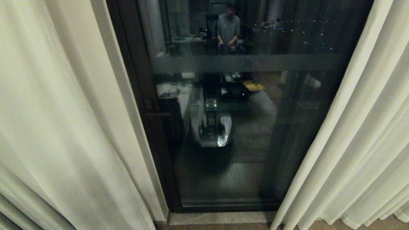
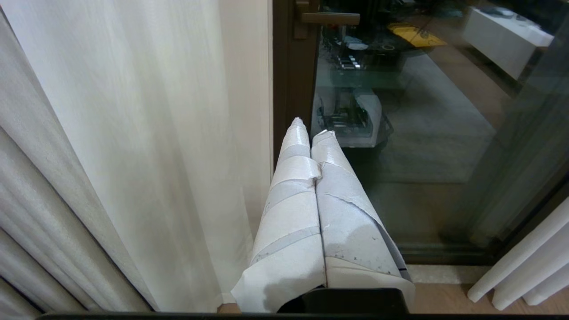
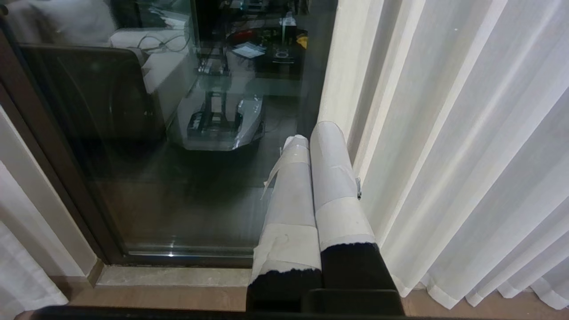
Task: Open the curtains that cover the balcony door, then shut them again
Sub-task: Pull the inner curtains open on both sides
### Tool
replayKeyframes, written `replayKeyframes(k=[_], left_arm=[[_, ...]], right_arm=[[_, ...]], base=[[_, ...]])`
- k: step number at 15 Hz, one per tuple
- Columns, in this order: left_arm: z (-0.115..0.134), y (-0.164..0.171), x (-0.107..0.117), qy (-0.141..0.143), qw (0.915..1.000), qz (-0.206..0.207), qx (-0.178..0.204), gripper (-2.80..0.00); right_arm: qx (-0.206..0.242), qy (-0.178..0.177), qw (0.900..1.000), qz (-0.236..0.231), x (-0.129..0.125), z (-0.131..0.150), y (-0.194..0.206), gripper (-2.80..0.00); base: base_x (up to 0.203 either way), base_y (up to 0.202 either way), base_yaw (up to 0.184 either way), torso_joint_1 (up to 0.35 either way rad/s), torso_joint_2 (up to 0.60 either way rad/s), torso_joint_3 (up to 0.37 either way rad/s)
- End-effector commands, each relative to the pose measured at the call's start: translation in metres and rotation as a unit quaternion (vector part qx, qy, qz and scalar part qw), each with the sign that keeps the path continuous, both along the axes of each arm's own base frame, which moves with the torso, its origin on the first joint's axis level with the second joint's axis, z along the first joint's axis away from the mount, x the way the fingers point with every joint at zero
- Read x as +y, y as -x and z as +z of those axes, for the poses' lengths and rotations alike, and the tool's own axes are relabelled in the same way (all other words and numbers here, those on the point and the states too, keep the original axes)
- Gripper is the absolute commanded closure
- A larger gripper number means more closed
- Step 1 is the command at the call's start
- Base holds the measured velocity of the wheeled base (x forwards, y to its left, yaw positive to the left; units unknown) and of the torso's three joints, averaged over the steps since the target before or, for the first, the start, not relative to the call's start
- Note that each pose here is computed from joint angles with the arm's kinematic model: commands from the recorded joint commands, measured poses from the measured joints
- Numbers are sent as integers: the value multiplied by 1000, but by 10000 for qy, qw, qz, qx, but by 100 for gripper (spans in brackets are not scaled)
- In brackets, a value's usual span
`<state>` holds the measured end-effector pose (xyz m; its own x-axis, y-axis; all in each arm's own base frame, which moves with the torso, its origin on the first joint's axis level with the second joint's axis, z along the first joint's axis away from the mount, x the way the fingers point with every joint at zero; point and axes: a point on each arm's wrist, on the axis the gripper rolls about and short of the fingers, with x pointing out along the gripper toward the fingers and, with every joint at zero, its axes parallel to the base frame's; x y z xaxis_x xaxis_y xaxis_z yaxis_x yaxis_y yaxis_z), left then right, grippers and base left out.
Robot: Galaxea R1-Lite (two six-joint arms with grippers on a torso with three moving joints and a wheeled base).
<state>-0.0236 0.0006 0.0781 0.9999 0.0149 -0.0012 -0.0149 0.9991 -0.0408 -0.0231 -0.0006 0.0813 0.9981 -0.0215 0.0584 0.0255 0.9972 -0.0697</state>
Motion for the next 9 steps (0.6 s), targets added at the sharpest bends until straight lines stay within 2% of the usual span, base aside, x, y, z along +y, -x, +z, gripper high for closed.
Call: replayKeyframes(k=[1, 9], left_arm=[[0, 0, 0, 3, 10000, 2, -14, 0], [0, 0, 0, 18, 10000, 2, -14, 0]], right_arm=[[4, 4, 10000, 0, 0, 0, 0, 0], [8, 4, 10000, 0, 0, 0, 0, 0]], base=[[0, 0, 0, 0, 0, 0], [0, 0, 0, 0, 0, 0]])
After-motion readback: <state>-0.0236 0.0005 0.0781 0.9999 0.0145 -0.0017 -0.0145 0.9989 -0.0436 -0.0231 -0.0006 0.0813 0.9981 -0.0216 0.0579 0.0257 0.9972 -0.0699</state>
